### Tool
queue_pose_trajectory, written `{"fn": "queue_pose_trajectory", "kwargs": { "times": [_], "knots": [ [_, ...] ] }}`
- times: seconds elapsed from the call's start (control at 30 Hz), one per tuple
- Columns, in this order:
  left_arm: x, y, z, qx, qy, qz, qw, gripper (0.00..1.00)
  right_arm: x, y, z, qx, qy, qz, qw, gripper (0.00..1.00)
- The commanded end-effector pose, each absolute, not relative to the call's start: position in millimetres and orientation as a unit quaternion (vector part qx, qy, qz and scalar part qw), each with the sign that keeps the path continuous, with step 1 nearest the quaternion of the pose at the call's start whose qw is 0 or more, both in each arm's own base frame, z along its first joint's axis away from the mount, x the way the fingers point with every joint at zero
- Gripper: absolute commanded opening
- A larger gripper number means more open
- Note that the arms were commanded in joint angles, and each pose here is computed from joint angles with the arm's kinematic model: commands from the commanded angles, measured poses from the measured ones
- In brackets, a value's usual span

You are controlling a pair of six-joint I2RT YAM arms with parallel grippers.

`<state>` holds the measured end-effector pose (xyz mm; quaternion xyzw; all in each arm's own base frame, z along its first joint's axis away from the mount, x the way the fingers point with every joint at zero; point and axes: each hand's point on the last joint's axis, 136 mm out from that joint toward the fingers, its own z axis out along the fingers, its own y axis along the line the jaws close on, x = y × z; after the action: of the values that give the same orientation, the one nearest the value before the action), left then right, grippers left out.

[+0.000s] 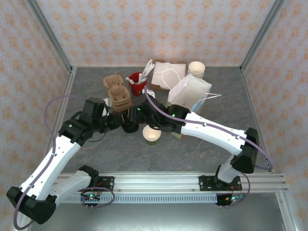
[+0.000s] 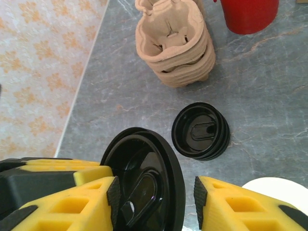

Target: Pack the takeout coffee

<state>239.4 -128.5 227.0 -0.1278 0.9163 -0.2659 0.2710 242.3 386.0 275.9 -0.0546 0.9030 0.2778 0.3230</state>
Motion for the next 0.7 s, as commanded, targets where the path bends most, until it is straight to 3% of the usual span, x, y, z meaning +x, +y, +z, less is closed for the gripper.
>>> {"fn": "queue_pose_trajectory", "kwargs": {
  "times": [0.0,0.23,0.67],
  "knots": [
    [239.3,-131.2,241.5,-0.129,0.911,-0.272,0.283,0.16,243.6,377.4,281.2,-0.065,0.906,0.244,0.340,0.47],
    [240.4,-134.6,243.3,-0.126,0.910,-0.272,0.285,0.16,245.0,375.8,276.2,-0.066,0.909,0.227,0.342,0.45],
    [242.7,-140.7,245.6,-0.119,0.911,-0.273,0.287,0.16,246.4,371.8,274.1,-0.061,0.911,0.216,0.347,0.31]
  ]
}}
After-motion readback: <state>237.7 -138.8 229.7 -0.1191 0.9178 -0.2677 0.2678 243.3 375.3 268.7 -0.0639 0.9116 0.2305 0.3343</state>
